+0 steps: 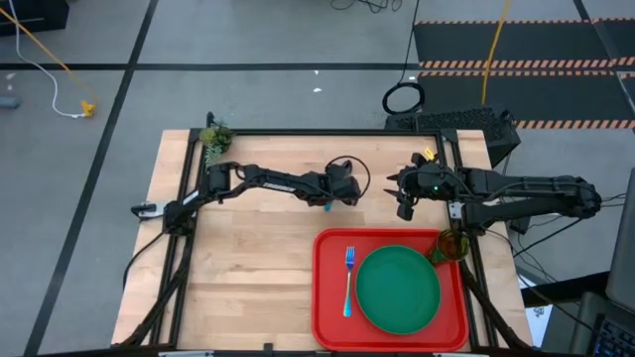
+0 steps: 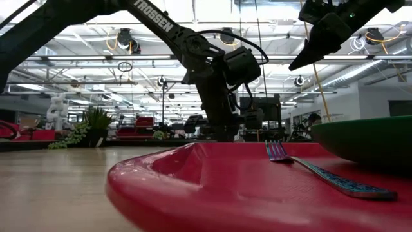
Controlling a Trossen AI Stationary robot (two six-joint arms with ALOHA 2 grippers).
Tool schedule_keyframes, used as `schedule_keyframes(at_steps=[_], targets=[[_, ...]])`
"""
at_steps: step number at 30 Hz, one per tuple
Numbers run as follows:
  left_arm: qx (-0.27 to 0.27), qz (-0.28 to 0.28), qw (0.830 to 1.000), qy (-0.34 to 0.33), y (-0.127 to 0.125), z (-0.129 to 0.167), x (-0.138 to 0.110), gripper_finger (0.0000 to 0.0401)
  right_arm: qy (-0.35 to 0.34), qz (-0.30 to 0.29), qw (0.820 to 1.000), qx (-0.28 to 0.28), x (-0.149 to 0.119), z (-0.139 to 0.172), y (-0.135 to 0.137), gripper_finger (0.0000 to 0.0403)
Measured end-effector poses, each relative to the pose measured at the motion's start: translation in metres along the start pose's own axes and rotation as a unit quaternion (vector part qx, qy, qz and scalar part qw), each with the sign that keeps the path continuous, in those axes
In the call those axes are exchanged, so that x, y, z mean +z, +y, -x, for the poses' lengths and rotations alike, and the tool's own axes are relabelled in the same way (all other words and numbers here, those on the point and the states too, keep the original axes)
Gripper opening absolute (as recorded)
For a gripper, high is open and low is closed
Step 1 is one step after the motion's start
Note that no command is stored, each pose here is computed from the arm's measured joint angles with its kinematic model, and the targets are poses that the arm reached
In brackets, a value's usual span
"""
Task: Pick and place plate/cup/fork/spoon on tray
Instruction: Put the blue spoon on the red tray to the left of the purple fork
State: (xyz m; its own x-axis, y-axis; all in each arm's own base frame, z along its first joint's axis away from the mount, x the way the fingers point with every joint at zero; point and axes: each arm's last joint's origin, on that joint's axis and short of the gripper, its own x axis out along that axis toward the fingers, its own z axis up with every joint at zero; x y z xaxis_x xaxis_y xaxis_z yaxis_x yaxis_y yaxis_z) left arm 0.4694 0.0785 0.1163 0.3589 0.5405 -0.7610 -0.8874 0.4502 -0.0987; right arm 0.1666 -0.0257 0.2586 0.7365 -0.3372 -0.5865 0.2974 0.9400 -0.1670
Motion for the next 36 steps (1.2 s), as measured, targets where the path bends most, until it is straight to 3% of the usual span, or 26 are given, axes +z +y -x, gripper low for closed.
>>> schedule_keyframes(at_steps=[5, 14, 21, 26, 36], targets=[[-0.024, -0.002, 0.999, 0.026, -0.003, 0.014, 0.002, 0.0018, 0.0, 0.001, 1.0, 0.0, 0.0, 0.0, 0.0, 0.016], [-0.051, 0.009, 0.999, 0.016, -0.017, 0.087, 0.004, 0.0018, -0.008, 0.015, 1.0, 0.0, 0.001, 0.002, 0.0, 0.016], [-0.04, 0.041, 0.997, 0.053, -0.03, 0.147, -0.037, 0.0018, -0.03, 0.023, 0.999, -0.001, 0.004, 0.006, -0.002, 0.016], [-0.069, 0.081, 0.993, 0.054, -0.047, 0.181, -0.069, 0.0019, -0.049, 0.035, 0.998, -0.003, 0.007, 0.008, -0.002, 0.016], [-0.089, 0.163, 0.979, 0.088, -0.063, 0.209, -0.132, 0.0019, -0.114, 0.065, 0.991, -0.013, 0.02, 0.01, -0.003, 0.016]])
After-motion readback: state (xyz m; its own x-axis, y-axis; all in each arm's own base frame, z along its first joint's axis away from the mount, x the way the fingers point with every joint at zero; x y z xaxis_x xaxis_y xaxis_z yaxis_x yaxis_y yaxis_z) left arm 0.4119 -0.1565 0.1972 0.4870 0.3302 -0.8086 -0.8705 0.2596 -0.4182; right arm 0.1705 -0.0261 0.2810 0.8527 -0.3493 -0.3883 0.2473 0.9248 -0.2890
